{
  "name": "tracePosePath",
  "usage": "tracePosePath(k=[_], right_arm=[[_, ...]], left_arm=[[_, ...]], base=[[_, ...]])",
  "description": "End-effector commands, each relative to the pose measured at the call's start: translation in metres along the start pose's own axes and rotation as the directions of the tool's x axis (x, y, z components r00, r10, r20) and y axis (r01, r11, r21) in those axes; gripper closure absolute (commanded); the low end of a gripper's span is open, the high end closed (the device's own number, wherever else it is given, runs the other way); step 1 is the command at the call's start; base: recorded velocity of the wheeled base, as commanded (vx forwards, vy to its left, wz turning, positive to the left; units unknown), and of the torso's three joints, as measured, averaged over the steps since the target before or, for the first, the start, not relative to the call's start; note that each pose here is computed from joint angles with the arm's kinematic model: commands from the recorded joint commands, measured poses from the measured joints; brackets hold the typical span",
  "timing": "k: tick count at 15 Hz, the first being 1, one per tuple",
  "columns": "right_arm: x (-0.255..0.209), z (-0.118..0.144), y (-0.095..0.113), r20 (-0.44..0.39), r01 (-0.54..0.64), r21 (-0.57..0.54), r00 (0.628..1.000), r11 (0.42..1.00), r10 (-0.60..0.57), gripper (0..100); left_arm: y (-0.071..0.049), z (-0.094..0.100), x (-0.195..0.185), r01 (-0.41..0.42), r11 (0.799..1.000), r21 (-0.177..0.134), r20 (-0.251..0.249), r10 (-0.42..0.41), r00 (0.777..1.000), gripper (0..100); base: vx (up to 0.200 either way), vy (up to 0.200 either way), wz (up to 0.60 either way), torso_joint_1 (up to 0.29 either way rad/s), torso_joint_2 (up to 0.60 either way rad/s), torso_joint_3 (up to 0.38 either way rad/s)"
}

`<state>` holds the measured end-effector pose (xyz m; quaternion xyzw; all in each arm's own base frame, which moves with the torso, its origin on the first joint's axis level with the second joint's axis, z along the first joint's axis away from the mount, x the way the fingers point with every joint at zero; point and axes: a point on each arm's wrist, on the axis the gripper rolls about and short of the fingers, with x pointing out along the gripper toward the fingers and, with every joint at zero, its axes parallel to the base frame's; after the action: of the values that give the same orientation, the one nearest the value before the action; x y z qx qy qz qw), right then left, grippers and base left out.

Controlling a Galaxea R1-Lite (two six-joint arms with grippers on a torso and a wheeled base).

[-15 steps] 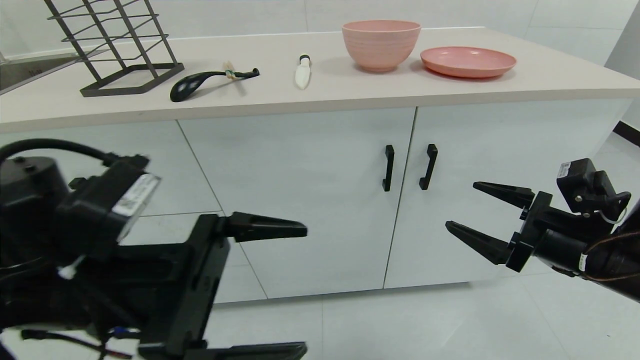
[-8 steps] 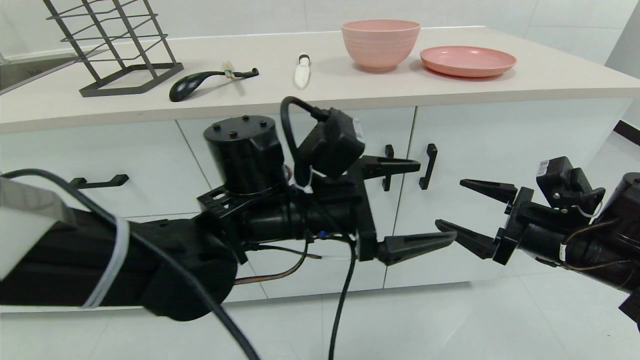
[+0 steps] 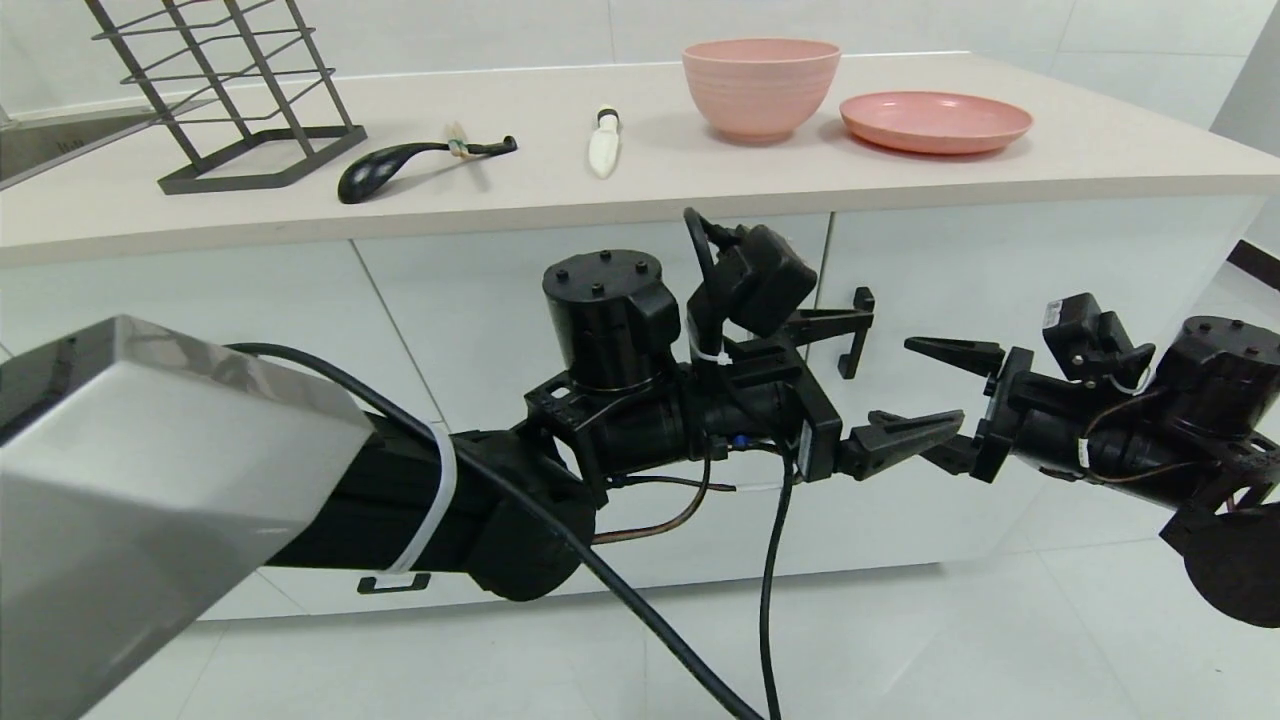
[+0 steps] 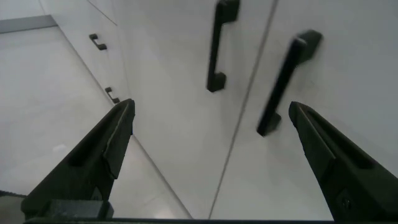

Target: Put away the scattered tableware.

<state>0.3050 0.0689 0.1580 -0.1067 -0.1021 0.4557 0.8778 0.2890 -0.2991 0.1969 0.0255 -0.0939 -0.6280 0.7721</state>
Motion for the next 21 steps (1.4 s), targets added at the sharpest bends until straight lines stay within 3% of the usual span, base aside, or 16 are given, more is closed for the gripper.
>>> tracePosePath(k=[1, 6, 10, 15, 20, 21], right_arm=[[-0.001, -0.014, -0.008, -0.024, 0.009, 0.019, 1.0, 1.0, -0.008, 0], [0.013, -0.015, -0.02, 0.015, -0.04, -0.01, 0.999, 0.999, 0.04, 0], [0.031, -0.025, -0.036, 0.034, -0.038, -0.029, 0.999, 0.999, 0.039, 0], [0.047, -0.025, -0.051, 0.073, -0.033, -0.071, 0.997, 0.997, 0.038, 0], [0.051, -0.024, -0.044, 0.077, -0.062, -0.062, 0.995, 0.996, 0.067, 0], [0.058, -0.021, -0.033, 0.097, -0.126, -0.056, 0.987, 0.99, 0.131, 0]], left_arm=[[0.001, -0.004, 0.001, -0.024, 1.0, -0.005, -0.009, 0.024, 1.0, 0], [0.005, -0.002, -0.001, -0.077, 0.997, 0.001, -0.005, 0.077, 0.997, 0], [0.022, -0.008, -0.011, -0.124, 0.992, 0.006, -0.014, 0.125, 0.992, 0], [0.029, -0.011, -0.013, -0.119, 0.991, 0.062, 0.076, 0.114, 0.991, 0], [0.027, -0.01, -0.014, -0.069, 0.995, 0.076, 0.091, 0.062, 0.994, 0], [0.027, -0.009, -0.014, -0.07, 0.995, 0.069, 0.081, 0.064, 0.995, 0]], base=[[0.0, 0.0, 0.0, 0.0, 0.0, 0.0], [0.0, 0.0, 0.0, 0.0, 0.0, 0.0], [0.0, 0.0, 0.0, 0.0, 0.0, 0.0], [0.0, 0.0, 0.0, 0.0, 0.0, 0.0], [0.0, 0.0, 0.0, 0.0, 0.0, 0.0], [0.0, 0.0, 0.0, 0.0, 0.0, 0.0]])
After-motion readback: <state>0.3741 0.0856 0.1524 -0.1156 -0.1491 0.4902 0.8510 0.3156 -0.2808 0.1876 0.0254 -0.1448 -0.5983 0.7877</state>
